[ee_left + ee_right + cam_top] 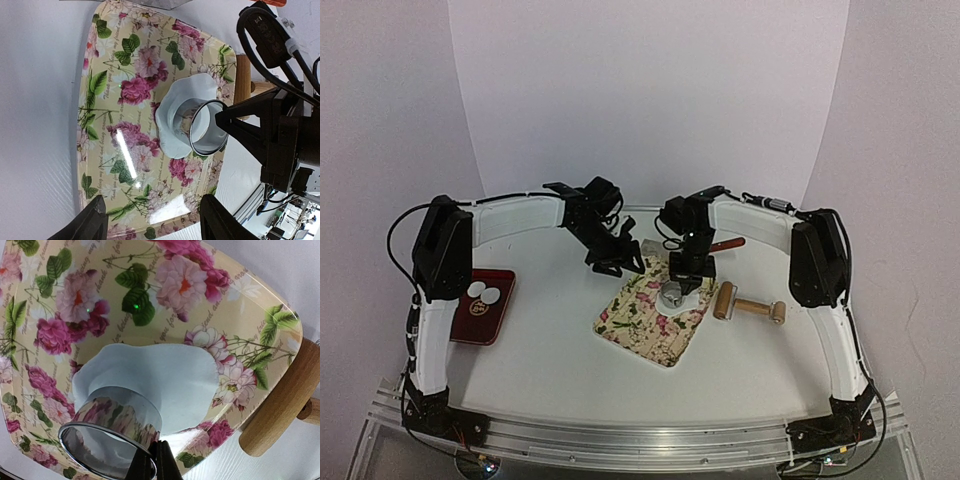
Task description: Roll out the dumpling wrappers from the dough
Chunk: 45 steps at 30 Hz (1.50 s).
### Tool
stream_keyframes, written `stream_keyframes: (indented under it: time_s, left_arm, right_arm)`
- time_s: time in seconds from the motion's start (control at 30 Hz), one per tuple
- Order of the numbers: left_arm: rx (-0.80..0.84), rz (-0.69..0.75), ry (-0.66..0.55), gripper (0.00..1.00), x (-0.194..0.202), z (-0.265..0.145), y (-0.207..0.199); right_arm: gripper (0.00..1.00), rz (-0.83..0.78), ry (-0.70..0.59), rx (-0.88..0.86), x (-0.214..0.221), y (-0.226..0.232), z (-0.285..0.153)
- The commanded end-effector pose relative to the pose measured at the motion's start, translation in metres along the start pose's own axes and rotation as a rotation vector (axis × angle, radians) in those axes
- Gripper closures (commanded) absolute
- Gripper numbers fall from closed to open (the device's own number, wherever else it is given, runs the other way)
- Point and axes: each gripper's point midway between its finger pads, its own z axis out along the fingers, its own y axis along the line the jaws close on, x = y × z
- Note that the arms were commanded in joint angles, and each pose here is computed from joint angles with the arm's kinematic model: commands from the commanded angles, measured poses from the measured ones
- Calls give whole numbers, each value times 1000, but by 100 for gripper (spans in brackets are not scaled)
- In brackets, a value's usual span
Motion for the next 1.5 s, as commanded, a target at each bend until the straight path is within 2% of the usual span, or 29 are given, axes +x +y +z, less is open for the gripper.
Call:
stream_keyframes:
  time_s: [0.0,0.37,0.57,0.73,1.0,1.27,1.47]
  left_arm:
    - [51,17,-48,38,-17,-8,-17]
    - [70,-7,-45,40,-17,-3,-18]
    - [127,-51,-23,42,-13,16,-17]
    - [232,-110,8,45,-11,36,-25]
    - [292,-179,47,54,-9,60,-23]
    - [320,-125,55,56,-15,78,-29]
    - [316,-126,68,62,-14,86,-26]
  right_arm:
    - [100,-15,1,2,-4,1,4]
    - [100,-46,52,54,5,-10,31]
    - [100,-45,98,93,16,-22,46]
    - [100,-46,130,120,24,-29,57]
    - [100,-51,130,126,23,-29,60]
    - [100,-51,138,124,23,-28,63]
    - [100,-53,140,121,23,-27,65]
